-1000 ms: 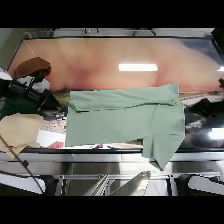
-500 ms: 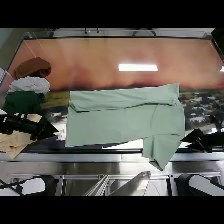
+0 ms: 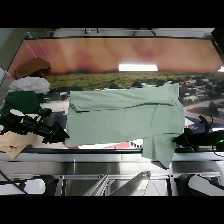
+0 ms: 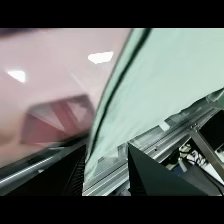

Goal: Fold the shirts.

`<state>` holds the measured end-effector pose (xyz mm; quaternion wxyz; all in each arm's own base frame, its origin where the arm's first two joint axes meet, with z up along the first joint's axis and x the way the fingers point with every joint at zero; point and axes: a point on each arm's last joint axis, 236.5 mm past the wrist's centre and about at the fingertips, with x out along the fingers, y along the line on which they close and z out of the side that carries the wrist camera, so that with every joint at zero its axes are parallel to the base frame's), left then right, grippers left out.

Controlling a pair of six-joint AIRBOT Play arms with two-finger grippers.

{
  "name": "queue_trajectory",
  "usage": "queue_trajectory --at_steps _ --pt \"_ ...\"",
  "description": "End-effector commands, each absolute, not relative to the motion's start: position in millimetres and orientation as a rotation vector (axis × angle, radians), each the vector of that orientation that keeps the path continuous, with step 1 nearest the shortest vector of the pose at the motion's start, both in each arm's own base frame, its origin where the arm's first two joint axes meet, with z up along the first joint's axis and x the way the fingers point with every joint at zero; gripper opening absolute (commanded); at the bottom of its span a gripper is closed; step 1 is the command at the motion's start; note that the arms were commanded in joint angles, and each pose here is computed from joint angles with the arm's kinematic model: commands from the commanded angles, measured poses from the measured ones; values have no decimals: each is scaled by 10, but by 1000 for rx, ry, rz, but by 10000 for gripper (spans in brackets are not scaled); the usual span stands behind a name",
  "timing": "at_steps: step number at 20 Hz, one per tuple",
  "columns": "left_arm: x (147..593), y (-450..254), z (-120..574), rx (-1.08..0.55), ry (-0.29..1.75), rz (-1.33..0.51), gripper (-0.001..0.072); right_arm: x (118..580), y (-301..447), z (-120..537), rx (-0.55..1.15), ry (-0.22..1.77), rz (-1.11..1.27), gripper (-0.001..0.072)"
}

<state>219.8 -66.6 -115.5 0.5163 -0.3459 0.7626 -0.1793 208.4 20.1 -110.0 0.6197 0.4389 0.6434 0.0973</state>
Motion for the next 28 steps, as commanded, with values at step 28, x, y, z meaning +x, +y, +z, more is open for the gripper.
queue_trajectory --at_steps 28 --pt "4069 -519 -253 -943 1448 -692 21 4099 -137 -250 1014 909 373 21"
